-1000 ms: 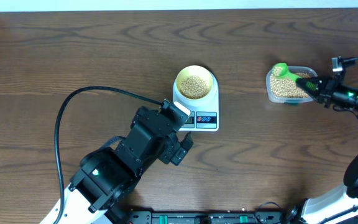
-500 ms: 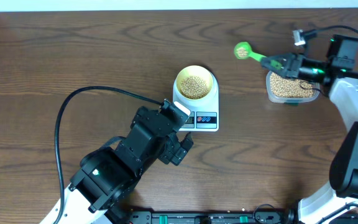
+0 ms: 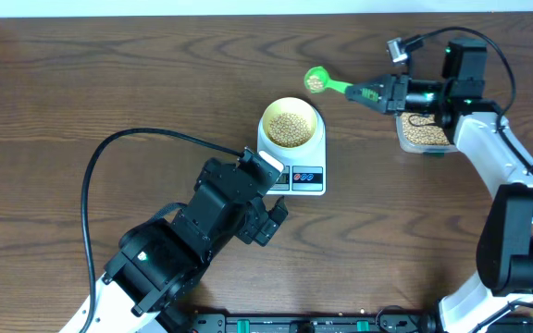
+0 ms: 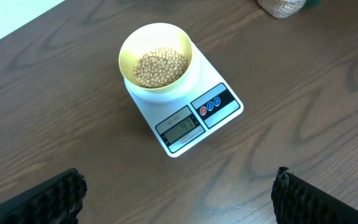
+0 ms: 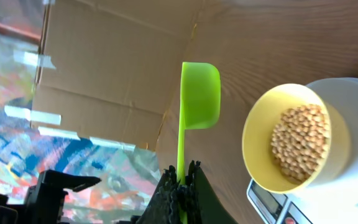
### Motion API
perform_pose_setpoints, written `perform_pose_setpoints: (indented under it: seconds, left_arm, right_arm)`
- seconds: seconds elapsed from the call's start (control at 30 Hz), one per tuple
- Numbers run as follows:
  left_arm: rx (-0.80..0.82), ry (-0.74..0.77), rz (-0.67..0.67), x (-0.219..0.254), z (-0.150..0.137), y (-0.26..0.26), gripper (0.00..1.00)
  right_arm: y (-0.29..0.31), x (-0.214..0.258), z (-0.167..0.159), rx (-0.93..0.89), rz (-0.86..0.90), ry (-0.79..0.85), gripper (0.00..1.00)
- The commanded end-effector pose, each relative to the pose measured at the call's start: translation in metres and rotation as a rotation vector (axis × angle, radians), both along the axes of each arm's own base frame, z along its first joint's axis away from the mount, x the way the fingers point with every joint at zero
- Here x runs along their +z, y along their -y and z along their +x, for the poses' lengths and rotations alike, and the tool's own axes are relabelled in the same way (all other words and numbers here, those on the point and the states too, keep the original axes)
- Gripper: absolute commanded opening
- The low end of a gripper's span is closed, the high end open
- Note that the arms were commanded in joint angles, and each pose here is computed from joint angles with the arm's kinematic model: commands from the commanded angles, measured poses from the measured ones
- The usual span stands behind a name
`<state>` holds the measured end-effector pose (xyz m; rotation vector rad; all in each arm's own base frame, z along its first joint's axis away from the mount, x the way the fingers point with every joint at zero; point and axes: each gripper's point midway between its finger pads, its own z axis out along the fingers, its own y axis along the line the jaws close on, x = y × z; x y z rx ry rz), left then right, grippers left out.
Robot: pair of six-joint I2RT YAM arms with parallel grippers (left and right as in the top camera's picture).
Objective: Scoop item into bowl and weigh 50g on scale
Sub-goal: 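Carry the filled scoop with the right gripper over the yellow bowl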
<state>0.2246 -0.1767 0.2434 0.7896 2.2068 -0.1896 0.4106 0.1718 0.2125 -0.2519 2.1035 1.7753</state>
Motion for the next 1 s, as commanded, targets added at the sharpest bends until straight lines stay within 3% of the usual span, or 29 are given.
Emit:
perform_pose_setpoints:
  seconds: [0.0,0.27,0.53,0.97]
  left_arm:
    - [0.004,0.038,-0.010,0.014,0.003,-0.001,0.98]
    - [0.004,0.038,-0.010,0.014,0.003,-0.001,0.98]
    - [0.004,0.038,-0.010,0.014,0.003,-0.001,0.98]
    - [0.004,0.037,-0.010,0.014,0.003,-0.001,0.98]
  right_arm:
    - [-0.017,-0.003,-0.005,0.041,-0.012,0.041,0.01]
    - [-0.033,-0.013,-0.007,0.045,-0.070,0.082,0.01]
    - [-0.032,-0.050,-0.013,-0.002,-0.212,-0.013,0.01]
    - [-0.033,-0.062,-0.012,-0.041,-0.402,-0.055,0.01]
